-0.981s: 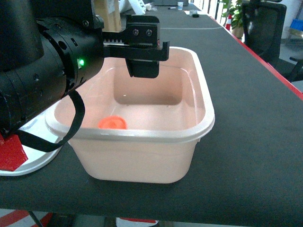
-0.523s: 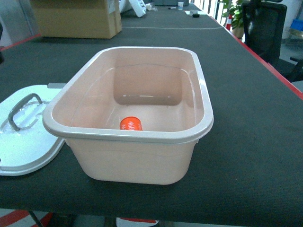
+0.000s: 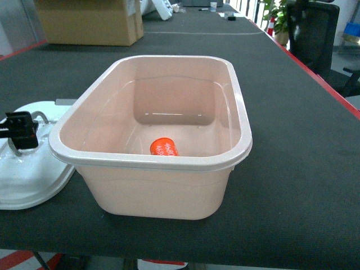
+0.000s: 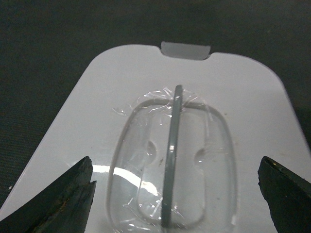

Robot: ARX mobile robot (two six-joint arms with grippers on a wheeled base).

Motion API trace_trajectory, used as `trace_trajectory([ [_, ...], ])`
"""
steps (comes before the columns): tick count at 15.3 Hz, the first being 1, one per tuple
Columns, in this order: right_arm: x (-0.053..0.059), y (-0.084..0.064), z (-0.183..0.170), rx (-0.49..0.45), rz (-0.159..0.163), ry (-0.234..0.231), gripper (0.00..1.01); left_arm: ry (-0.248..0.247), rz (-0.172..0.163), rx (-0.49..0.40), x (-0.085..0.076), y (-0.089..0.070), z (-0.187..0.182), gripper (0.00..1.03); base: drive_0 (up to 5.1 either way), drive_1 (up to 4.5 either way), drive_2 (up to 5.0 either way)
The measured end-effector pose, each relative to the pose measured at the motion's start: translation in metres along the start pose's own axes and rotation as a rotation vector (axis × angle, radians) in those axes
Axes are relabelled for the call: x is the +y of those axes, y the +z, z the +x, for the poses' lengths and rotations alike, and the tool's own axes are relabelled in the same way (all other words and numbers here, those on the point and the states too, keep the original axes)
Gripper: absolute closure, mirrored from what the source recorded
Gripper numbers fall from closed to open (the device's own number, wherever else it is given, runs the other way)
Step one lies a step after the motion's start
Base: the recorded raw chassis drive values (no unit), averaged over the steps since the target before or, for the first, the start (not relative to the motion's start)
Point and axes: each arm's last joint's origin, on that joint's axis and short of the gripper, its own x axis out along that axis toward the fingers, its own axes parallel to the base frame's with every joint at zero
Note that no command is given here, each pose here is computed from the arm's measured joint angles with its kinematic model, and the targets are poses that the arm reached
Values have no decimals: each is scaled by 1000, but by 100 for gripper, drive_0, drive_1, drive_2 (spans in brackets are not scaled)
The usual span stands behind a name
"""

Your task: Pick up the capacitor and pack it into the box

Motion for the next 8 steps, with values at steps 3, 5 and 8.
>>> trace_trajectory([
  [3,0,0,0,0,0,0,3,5,68,51,5,-15,27,5,0,0,0],
  [5,0,0,0,0,0,0,3,6,102,42,8,-10,32,20,0,0,0],
  [8,0,0,0,0,0,0,3,1,111,42,10,-13,32,52,0,0,0],
])
